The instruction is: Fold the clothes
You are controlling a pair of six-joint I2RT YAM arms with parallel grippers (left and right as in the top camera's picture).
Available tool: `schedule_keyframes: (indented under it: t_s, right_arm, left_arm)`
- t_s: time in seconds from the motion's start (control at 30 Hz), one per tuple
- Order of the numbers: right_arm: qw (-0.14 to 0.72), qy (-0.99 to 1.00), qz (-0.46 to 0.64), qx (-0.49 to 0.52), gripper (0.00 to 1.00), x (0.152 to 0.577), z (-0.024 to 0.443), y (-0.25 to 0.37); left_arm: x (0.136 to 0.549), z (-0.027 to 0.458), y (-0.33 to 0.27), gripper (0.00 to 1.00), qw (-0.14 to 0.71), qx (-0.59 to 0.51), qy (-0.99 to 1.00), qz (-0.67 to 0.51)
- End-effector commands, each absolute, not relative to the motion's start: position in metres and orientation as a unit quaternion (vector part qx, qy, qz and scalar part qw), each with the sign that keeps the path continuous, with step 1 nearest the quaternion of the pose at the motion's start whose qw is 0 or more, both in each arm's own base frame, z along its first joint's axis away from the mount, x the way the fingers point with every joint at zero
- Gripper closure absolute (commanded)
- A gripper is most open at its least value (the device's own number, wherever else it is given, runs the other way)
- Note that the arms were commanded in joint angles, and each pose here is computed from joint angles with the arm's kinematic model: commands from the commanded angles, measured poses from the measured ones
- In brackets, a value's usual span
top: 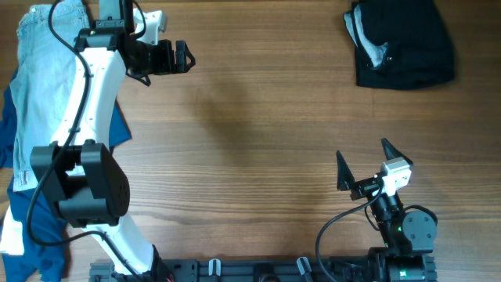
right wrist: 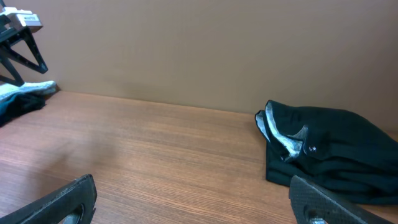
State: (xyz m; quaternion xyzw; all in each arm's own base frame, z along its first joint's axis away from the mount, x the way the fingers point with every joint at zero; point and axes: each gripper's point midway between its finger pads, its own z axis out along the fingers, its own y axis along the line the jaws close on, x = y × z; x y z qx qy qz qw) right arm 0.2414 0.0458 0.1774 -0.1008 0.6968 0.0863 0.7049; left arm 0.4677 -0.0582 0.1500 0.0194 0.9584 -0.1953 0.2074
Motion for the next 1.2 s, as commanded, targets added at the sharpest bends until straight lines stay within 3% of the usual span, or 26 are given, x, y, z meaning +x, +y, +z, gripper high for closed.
schedule_keyframes:
  t_s: [0.0,0.2,0.33,0.5,0.6,0.87,1.17]
  right_arm:
    - [0.705,0.697,0.091,-0.09,0.0,0.242,0.178,0.045]
    - [0.705,0.697,0.091,-0.09,0.0,0.242,0.178,0.045]
    - [0.705,0.697,0.091,-0.09,0.0,0.242,0.178,0.045]
    - [0.705,0.697,0.091,-0.09,0.0,0.242,0.178,0.045]
    - [0.705,0.697,0.091,-0.09,0.0,0.242,0.178,0.045]
    - [0.705,0.697,0.091,-0.09,0.0,0.242,0.178,0.045]
    - [0.705,0.697,0.091,-0.09,0.0,0.242,0.178,0.045]
  left_arm:
    - [0.468,0.152,-0.061,0.0,0.21,0.025,0.958,-0.194]
    - [0.468,0.153,-0.06,0.0,0.212,0.025,0.958,-0.194]
    - [0.455,0.201,-0.066,0.0,0.254,0.04,0.948,-0.189]
    - [0.44,0.311,-0.067,0.0,0.447,0.062,0.89,-0.073]
    - [0.412,0.332,-0.057,0.0,0.528,0.057,0.844,-0.075]
    - [0.297,0.236,-0.016,0.0,0.597,0.031,0.797,-0.085]
    - [0.251,0.181,-0.024,0.0,0.664,0.047,0.741,-0.085]
